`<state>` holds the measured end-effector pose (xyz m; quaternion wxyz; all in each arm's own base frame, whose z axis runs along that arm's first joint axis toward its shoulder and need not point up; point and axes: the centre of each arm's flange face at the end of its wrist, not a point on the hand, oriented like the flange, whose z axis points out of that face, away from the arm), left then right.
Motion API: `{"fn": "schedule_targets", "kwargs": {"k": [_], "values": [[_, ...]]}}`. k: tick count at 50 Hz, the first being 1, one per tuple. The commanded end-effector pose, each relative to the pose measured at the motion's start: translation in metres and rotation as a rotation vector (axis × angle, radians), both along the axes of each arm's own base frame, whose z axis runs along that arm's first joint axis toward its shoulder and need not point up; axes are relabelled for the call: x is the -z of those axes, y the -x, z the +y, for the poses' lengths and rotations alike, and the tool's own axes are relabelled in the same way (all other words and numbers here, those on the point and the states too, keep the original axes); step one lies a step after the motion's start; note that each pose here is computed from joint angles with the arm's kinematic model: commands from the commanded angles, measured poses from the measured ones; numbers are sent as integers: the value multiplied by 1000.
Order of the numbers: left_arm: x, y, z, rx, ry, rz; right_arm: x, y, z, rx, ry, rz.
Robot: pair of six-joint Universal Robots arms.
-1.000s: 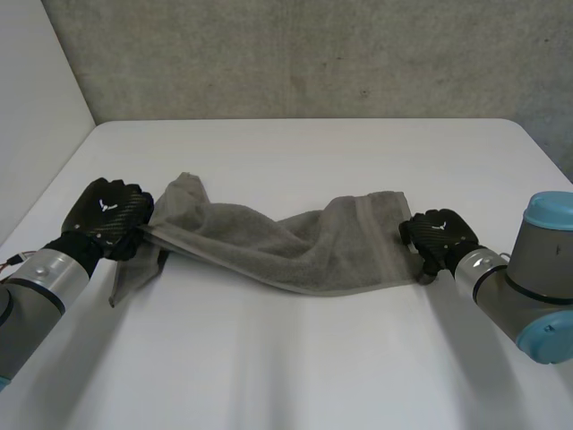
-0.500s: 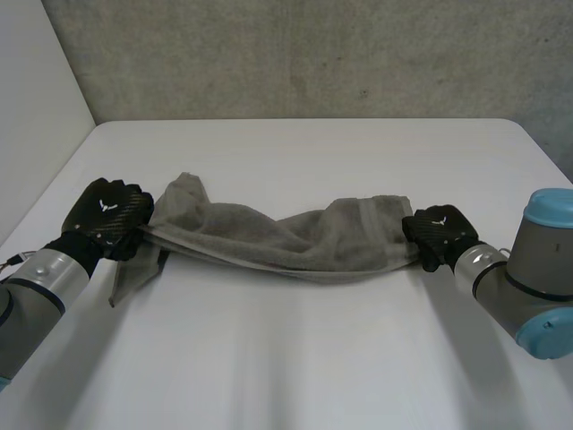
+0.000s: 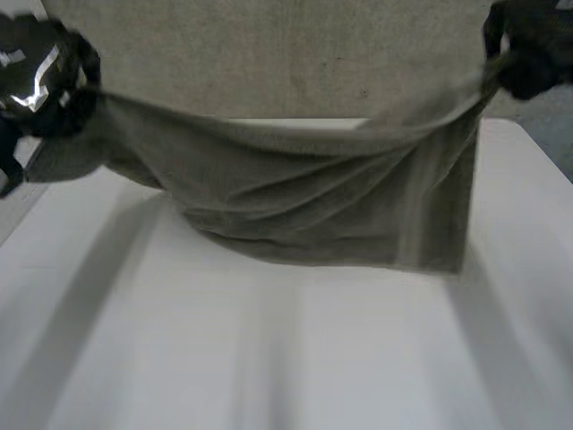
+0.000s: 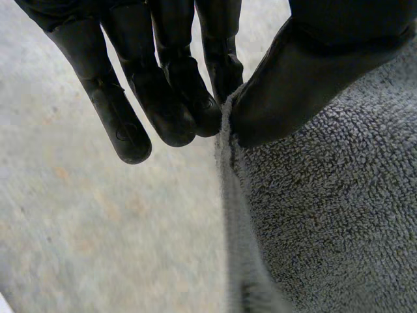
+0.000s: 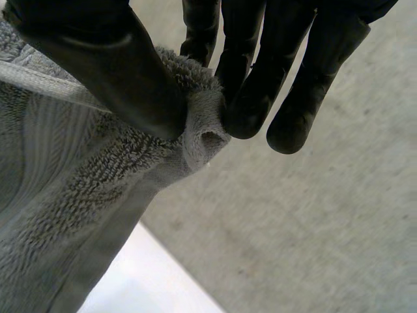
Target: Fold the towel.
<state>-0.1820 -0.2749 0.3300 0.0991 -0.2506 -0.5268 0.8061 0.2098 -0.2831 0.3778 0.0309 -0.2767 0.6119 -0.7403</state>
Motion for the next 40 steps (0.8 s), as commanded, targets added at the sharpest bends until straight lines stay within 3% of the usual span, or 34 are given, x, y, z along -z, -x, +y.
{"fn": "schedule_targets", "kwargs": {"k": [1, 11, 15, 17, 20, 25, 29, 34, 40], "values": [[-11, 0, -27, 14, -33, 38, -12, -4, -18, -6, -19, 1], [53, 4, -120, -2, -247, 20, 42, -48, -83, -1, -48, 155], [51, 10, -147, -22, -202, -5, 39, -77, -104, 57, 73, 178], [24, 21, -164, -58, -85, 0, 29, -82, -109, 72, 130, 153], [1, 25, -167, -78, -12, 23, 2, -85, -112, 88, 253, 76], [-84, 27, -161, -109, 243, 121, -37, -85, -107, 86, 401, -68], [-98, 28, -156, -86, 272, 150, -48, -84, -101, 77, 415, -89], [-78, 32, -152, -73, 189, 147, -7, -86, -101, 47, 227, 3], [6, 28, -148, -59, -62, 81, 39, -83, -104, 12, 41, 84]]}}
